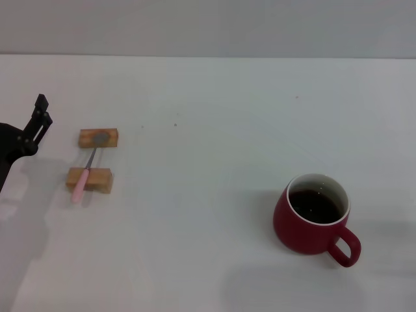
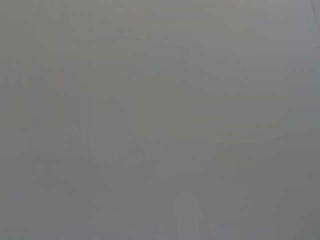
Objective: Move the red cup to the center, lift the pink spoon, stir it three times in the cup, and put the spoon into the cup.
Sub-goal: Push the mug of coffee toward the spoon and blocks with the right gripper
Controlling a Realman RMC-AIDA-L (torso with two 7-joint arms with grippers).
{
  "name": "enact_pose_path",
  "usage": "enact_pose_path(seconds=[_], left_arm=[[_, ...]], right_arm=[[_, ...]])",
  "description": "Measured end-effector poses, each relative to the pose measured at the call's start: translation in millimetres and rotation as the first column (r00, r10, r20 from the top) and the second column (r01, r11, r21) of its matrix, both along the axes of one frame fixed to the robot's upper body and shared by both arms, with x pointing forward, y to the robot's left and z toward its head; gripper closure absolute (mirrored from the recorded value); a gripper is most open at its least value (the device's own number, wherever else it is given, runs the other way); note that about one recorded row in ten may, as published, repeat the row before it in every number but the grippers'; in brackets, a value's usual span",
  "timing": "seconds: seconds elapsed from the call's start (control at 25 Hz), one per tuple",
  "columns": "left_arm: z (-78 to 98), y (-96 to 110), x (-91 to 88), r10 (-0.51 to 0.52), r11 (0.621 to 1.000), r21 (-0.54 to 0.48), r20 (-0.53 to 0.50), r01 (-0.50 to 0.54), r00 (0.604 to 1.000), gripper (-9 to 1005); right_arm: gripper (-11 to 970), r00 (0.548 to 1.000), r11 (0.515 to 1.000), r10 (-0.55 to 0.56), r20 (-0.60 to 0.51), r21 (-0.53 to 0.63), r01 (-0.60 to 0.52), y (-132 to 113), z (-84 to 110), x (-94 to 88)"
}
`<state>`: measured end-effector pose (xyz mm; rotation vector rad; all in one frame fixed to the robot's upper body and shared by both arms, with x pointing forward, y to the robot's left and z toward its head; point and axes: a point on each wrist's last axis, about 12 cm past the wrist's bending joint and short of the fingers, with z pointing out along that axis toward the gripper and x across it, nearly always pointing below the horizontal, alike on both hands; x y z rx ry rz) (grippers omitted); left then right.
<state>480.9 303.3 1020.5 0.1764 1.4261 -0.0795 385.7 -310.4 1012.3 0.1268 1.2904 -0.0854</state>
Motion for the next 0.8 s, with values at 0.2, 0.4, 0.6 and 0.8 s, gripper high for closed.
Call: enact_pose_path(seconds=[0.2,0.4,0.6,0.8], left_arm=[[0.1,0.0,-1.1,-0.001,1.0,0.0,0.003,0.001,1.0,152],[0.3,1.7,-5.6,0.004,1.0,0.0,0.015,-0.004,1.0,152],[-0.6,2.5,-6.9,0.005,1.0,0.006,0.012,-0.005,1.0,152],[-0.4,2.6,-6.3,0.005,1.0,0.006,0.013,-0.005,1.0,152]], right_arm=[[223,1.0,1.0,0.001,0.0,0.0,-0.001,0.1,-0.1,-0.2],[241,1.0,1.0,-0.001,-0.005,0.001,0.001,-0.1,-0.8,-2.4],[258,1.0,1.0,-0.008,-0.018,0.002,0.008,-1.0,-2.8,-8.3],[276,0.999,1.0,-0.01,-0.05,0.013,0.011,-0.3,-6.7,-9.7]])
